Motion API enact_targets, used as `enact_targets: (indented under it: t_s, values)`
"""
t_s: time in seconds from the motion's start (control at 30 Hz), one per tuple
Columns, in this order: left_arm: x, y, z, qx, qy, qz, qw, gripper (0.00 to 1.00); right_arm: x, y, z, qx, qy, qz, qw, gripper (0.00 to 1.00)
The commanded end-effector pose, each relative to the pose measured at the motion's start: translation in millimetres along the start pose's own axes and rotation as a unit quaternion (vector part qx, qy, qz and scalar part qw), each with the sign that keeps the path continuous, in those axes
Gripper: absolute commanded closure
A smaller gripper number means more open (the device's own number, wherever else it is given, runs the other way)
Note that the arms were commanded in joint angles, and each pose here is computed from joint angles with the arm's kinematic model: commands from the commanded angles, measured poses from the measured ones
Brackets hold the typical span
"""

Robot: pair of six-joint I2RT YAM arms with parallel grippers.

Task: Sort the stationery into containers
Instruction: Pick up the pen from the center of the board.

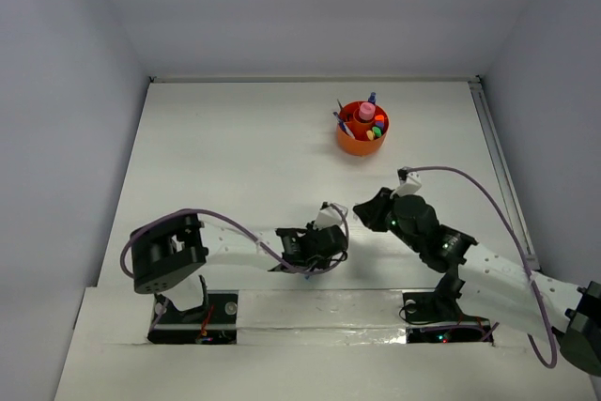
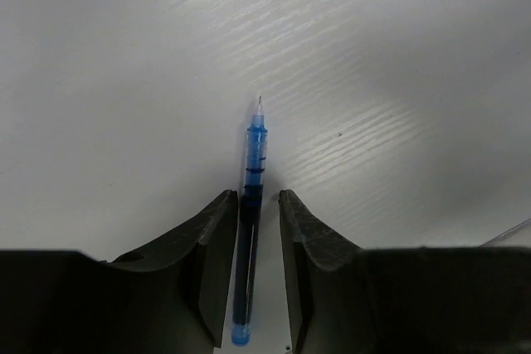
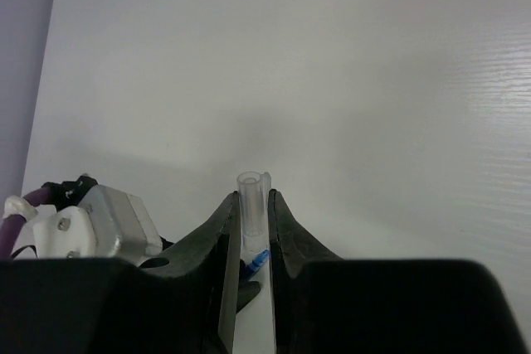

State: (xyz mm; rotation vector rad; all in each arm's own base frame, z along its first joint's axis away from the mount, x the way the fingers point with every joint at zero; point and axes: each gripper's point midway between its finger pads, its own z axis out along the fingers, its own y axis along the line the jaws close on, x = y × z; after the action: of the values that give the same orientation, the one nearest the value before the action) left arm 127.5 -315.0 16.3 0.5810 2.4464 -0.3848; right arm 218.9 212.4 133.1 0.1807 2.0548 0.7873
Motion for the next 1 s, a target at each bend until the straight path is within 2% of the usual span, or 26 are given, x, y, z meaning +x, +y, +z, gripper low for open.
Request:
enact_targets:
  t_s: [0.0,0.13,0.27,0.37,0.5,0.63,0.8,0.97]
  values:
    - [53,32,5,-0.096,0.083,0.039,0.991,0.75,-17,2,-8,0.004,-0.03,-0.011,0.999,1.0]
    - [75,36,8,-0.13,0.107,0.045,0.985,0.74,-31,0,-17,0.011,-0.054,-0.014,0.998,1.0]
    - [80,29,8,-0.117,0.109,0.023,0.987,0.65,-35,-2,-21,0.016,-0.063,-0.016,0.998,1.0]
    - [79,31,5,-0.117,0.105,0.018,0.987,0.65,-34,-3,-21,0.017,-0.061,-0.016,0.998,1.0]
    - [85,34,3,-0.119,0.116,0.017,0.986,0.66,-34,-4,-22,0.017,-0.062,-0.015,0.998,1.0]
    - [96,19,-3,-0.083,0.132,0.03,0.987,0.71,-32,-5,-21,0.019,-0.061,-0.015,0.998,1.0]
    - [106,8,-14,-0.049,0.156,0.028,0.986,0.65,-30,-4,-19,0.015,-0.057,-0.014,0.998,1.0]
    - [111,5,-15,-0.043,0.162,0.026,0.986,0.7,-27,-3,-18,0.01,-0.054,-0.011,0.998,1.0]
